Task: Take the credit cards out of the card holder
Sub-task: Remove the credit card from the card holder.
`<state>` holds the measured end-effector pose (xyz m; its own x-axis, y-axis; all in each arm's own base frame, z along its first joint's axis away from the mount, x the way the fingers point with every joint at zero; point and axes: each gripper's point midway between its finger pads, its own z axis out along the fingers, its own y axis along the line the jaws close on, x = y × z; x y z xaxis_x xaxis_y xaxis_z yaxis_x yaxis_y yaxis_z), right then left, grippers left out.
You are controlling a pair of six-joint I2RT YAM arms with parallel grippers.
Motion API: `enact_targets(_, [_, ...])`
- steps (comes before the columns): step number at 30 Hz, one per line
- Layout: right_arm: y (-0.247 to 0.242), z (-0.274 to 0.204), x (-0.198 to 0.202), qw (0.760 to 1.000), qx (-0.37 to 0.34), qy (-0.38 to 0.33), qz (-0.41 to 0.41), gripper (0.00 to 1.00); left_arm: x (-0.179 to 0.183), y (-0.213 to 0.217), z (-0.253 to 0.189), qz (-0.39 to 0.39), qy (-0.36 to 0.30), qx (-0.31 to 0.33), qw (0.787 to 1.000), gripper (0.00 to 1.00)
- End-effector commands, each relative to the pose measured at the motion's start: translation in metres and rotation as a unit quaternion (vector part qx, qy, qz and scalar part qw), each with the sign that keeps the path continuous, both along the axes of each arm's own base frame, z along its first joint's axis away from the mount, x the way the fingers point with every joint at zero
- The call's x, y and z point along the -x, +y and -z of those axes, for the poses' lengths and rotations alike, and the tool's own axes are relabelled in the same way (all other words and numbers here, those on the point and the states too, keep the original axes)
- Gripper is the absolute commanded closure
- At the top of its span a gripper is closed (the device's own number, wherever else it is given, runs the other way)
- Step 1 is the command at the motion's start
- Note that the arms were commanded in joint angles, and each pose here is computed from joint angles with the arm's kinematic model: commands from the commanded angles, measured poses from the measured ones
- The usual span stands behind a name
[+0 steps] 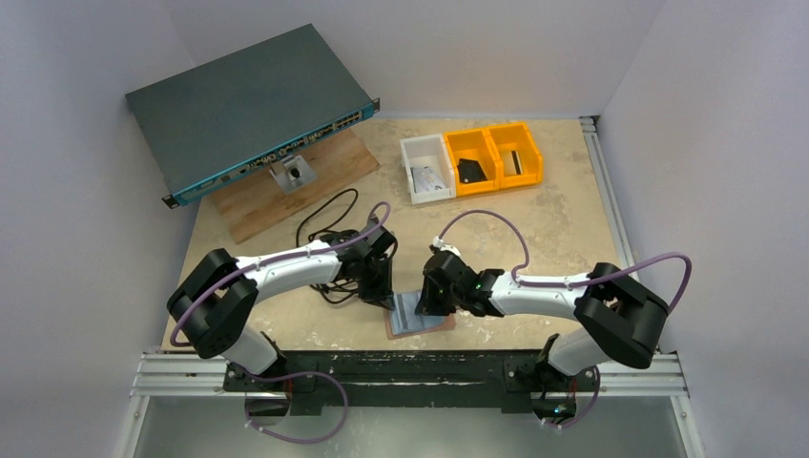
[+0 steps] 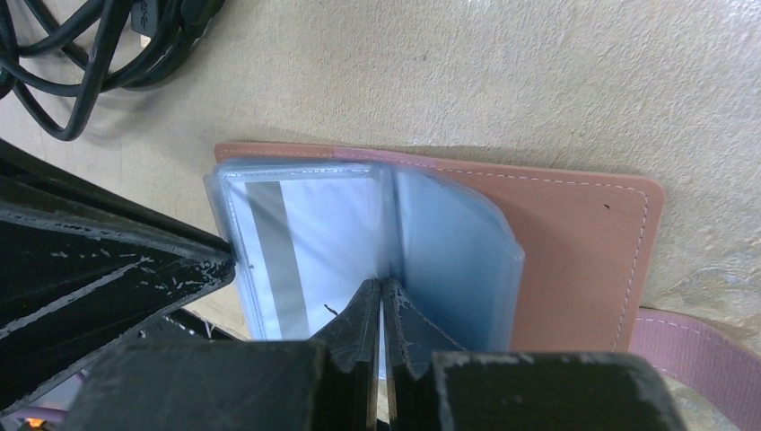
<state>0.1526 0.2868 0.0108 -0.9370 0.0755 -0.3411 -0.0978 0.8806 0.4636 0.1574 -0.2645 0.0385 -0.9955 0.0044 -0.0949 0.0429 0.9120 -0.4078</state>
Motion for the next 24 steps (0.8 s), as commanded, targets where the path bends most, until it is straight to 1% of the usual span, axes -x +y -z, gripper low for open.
enact_targets(1, [-0.04, 0.049, 0.022, 0.996, 0.082, 0.046, 0.002, 1.0, -0.005, -0.007, -0.025, 0.01, -0.029, 0.02, 0.999, 0.95])
enact_targets(7, [-0.044, 0.054, 0.023, 0.995, 0.076, 0.056, 0.007, 1.0, -0.004, 0.003, -0.017, 0.002, -0.029, -0.005, 1.0, 0.95])
enact_targets(11, [-0.045, 0.056, 0.024, 0.995, 0.075, 0.059, 0.009, 1.0, -0.001, 0.011, -0.01, -0.006, -0.026, -0.019, 0.999, 0.91])
enact_targets(13, [-0.046, 0.057, 0.024, 0.995, 0.075, 0.06, 0.009, 1.0, 0.001, 0.009, -0.006, -0.004, -0.022, -0.013, 1.0, 0.9])
enact_targets(15, [-0.046, 0.058, 0.024, 0.995, 0.075, 0.061, 0.008, 1.0, 0.002, 0.006, -0.003, -0.004, -0.016, -0.004, 1.0, 0.87])
enact_targets(19, [-0.046, 0.059, 0.025, 0.995, 0.076, 0.061, 0.008, 1.0, 0.004, 0.005, 0.001, -0.007, -0.009, -0.006, 1.0, 0.83])
enact_targets(22, [-0.047, 0.06, 0.025, 0.995, 0.077, 0.062, 0.01, 1.0, 0.004, 0.009, 0.0, -0.012, -0.015, -0.008, 1.0, 0.76])
enact_targets(24, [-0.047, 0.061, 0.025, 0.995, 0.078, 0.062, 0.01, 1.0, 0.003, 0.014, -0.002, -0.016, -0.022, -0.016, 0.999, 0.73])
